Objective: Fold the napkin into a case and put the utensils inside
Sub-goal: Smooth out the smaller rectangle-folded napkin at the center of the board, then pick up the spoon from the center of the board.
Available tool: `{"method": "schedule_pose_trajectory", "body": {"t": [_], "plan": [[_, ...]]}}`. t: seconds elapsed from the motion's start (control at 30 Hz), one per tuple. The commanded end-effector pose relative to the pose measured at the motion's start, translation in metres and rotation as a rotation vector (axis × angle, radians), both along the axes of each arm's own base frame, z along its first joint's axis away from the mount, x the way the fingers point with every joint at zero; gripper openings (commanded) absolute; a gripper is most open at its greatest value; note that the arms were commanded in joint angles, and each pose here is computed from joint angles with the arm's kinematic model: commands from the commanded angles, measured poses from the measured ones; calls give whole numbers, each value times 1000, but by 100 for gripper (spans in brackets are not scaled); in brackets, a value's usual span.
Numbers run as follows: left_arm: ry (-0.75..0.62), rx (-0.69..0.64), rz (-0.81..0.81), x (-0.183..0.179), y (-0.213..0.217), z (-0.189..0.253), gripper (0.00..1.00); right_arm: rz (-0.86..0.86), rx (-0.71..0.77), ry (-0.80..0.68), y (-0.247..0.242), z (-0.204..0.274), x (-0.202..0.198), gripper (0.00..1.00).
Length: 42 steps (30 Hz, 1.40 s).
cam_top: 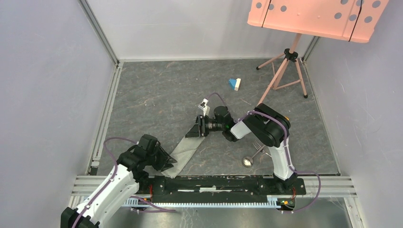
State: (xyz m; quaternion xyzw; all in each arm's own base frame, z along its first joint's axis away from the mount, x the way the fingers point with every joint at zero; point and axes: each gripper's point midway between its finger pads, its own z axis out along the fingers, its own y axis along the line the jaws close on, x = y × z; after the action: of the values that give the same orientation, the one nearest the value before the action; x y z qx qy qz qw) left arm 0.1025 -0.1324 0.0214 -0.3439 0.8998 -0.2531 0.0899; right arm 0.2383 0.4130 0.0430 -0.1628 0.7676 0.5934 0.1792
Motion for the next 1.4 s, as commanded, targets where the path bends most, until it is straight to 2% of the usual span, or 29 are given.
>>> {"method": "schedule_pose_trajectory", "body": {"t": [0.0, 0.17, 0.37, 0.47, 0.6, 0.7, 0.83, 0.87, 1.0, 1.1, 1.17, 1.2, 1.23, 1.37], "plan": [[-65, 48, -18, 11, 5, 18, 40, -10, 17, -101, 3, 31, 13, 53], [-71, 53, -2, 14, 6, 22, 41, 7, 60, -126, 17, 54, 10, 54], [-23, 115, 20, 6, 18, -8, 43, -49, -5, -45, 8, 2, 18, 54], [-49, 120, 9, 8, 19, -7, 47, -45, -16, -24, 4, -8, 17, 54], [-169, 55, -44, 23, 6, 28, 56, -17, -71, -154, 2, 22, 23, 58], [-332, -3, -82, 38, -4, 75, 70, 8, -190, -332, -12, 56, 31, 65], [-625, -89, -244, 47, -22, 152, 83, 36, -399, -557, -59, 87, 27, 72], [-672, -93, -278, 46, -24, 166, 86, 25, -492, -579, -78, 90, 27, 73], [-831, -76, -428, 44, -30, 219, 90, -86, -822, -723, -163, 120, 29, 75], [-906, -46, -546, 42, -34, 241, 91, -119, -1037, -872, -216, 154, 34, 80], [-964, -28, -585, 43, -35, 254, 91, -50, -1101, -983, -235, 171, 28, 81], [-987, -17, -597, 44, -35, 258, 91, 19, -1129, -1015, -242, 168, 21, 86], [-1007, -3, -600, 45, -33, 263, 91, 141, -1144, -1075, -246, 168, 11, 98], [-1076, 20, -614, 40, -29, 279, 91, 396, -1305, -1142, -282, 155, -9, 98]]}}
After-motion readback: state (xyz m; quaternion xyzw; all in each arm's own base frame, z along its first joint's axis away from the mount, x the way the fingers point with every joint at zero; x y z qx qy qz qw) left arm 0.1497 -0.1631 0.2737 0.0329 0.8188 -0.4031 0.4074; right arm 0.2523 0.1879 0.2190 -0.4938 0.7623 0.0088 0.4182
